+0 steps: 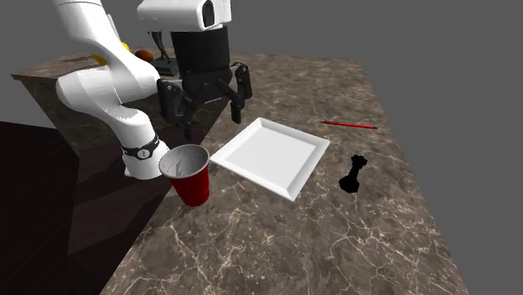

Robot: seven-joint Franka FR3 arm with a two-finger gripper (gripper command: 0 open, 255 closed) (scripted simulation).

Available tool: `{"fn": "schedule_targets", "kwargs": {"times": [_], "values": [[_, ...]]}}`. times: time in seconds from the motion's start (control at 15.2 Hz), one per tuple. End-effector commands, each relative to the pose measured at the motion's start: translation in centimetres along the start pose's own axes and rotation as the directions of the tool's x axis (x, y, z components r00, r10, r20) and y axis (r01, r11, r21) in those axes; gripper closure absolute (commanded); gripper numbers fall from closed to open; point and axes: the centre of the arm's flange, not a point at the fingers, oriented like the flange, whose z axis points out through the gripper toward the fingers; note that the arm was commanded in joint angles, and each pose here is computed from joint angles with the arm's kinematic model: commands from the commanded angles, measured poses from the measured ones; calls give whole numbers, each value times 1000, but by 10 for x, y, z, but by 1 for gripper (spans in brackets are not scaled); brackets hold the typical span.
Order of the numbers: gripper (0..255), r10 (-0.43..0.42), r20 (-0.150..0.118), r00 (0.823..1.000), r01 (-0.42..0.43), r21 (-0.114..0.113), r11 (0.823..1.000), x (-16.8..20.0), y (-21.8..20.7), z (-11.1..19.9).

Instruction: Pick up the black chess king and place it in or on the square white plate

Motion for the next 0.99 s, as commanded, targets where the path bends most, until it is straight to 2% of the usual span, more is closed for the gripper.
{"fn": "schedule_targets", "kwargs": {"times": [0.0,0.92], "values": [[0,-4,4,1000,4,7,1000,15,-23,5],[0,-37,33,999,36,45,998,113,-171,48]]}}
